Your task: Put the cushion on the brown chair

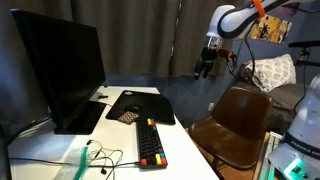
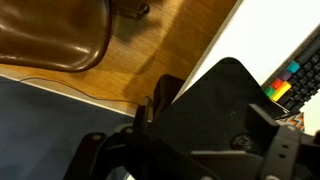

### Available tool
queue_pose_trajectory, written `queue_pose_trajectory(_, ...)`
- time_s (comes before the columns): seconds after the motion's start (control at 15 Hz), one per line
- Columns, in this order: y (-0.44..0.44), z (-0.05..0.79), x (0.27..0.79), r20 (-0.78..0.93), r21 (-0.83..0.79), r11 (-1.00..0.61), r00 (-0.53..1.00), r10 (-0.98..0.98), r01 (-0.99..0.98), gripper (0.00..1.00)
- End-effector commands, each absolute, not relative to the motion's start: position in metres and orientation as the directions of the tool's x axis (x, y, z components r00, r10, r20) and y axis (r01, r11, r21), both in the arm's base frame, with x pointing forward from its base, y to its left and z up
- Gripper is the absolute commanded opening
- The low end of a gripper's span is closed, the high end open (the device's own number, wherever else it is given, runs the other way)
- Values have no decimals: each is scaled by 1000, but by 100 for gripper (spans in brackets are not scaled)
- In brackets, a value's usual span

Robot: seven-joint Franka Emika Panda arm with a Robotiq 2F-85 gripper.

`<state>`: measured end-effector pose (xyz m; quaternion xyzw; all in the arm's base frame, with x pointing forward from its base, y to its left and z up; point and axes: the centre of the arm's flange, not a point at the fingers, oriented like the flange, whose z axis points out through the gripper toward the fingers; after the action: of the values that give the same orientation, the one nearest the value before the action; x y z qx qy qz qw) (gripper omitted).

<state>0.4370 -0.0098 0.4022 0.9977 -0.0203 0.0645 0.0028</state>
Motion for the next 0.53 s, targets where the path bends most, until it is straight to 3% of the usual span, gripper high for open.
queue_pose_trajectory(0.0, -10, 402, 437, 129, 3, -999, 991, -40, -41, 100)
queue_pose_trajectory(0.27, -10, 402, 437, 129, 3, -999, 991, -40, -41, 100)
queue_pose_trajectory(0.47, 39, 390, 437, 122, 24, -999, 992, 39, 36, 100)
